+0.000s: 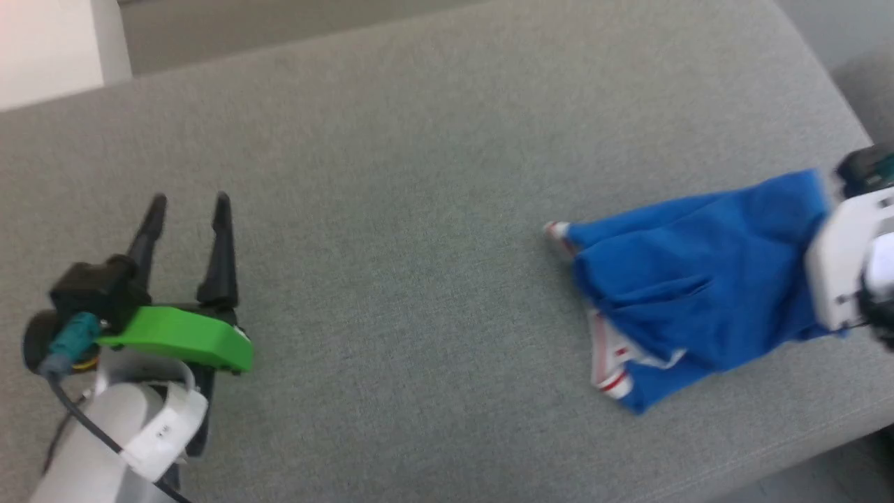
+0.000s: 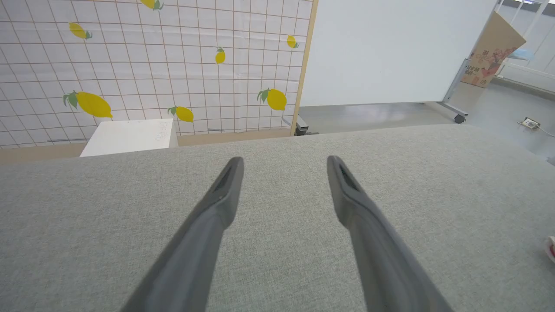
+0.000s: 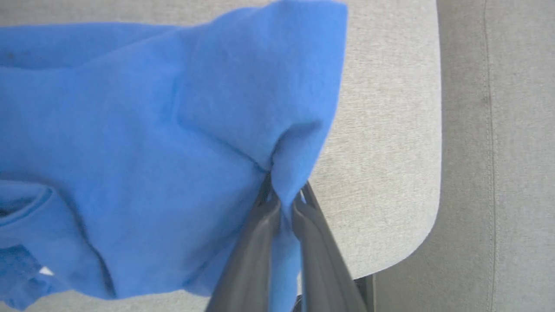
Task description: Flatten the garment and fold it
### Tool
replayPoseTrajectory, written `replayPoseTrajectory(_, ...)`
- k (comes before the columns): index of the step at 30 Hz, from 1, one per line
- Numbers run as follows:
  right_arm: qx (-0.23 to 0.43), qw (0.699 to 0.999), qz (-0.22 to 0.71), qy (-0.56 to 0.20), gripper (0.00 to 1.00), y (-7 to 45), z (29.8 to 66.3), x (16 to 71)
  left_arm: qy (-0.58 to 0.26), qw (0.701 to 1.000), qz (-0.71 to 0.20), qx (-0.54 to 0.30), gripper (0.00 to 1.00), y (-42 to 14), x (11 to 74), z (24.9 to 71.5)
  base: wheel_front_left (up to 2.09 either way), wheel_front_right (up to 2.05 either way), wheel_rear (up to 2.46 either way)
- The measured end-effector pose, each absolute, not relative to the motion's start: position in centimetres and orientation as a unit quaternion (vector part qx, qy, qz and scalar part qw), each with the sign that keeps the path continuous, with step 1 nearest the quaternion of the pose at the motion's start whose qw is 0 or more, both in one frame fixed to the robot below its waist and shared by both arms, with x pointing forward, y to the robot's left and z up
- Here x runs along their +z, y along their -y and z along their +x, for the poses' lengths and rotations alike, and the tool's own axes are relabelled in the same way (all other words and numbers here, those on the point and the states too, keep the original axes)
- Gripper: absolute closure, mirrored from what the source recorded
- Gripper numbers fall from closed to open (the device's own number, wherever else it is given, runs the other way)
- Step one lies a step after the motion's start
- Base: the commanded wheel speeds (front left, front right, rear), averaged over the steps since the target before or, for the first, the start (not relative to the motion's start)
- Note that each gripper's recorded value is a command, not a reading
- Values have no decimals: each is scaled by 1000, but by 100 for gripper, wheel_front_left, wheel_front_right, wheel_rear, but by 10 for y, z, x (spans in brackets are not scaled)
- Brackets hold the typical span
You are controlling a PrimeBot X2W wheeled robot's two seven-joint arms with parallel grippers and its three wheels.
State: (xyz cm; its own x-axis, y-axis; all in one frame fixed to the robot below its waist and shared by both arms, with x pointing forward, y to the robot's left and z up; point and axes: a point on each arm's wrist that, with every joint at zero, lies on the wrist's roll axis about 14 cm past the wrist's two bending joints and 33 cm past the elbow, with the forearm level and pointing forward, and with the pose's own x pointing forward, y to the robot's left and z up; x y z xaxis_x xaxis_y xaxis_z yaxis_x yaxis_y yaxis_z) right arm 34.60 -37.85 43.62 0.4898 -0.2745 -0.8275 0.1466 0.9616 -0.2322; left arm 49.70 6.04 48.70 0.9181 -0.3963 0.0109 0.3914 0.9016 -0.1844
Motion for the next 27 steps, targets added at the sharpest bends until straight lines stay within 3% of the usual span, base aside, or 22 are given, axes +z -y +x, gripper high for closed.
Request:
replayPoseTrajectory(12, -276, 817, -92, -498, 100, 484, 351, 438, -45, 984, -72, -156, 0, -101, 449, 523, 0, 0, 0)
replayPoseTrajectory(20, -315, 808, -100, -488, 97, 506, 363, 425, -74, 986, -60, -136, 0, -120, 421, 530, 0, 0, 0)
replayPoseTrajectory(21, -317, 804, -102, -493, 68, 506, 363, 422, -77, 986, -61, -135, 0, -120, 418, 530, 0, 0, 0)
replayPoseTrajectory(22, -319, 802, -100, -495, 0, 507, 362, 419, -80, 986, -60, -135, 0, -120, 416, 530, 0, 0, 0)
replayPoseTrajectory(27, -334, 799, -100, -490, 0, 513, 360, 423, -87, 985, -59, -137, 0, -117, 411, 530, 0, 0, 0)
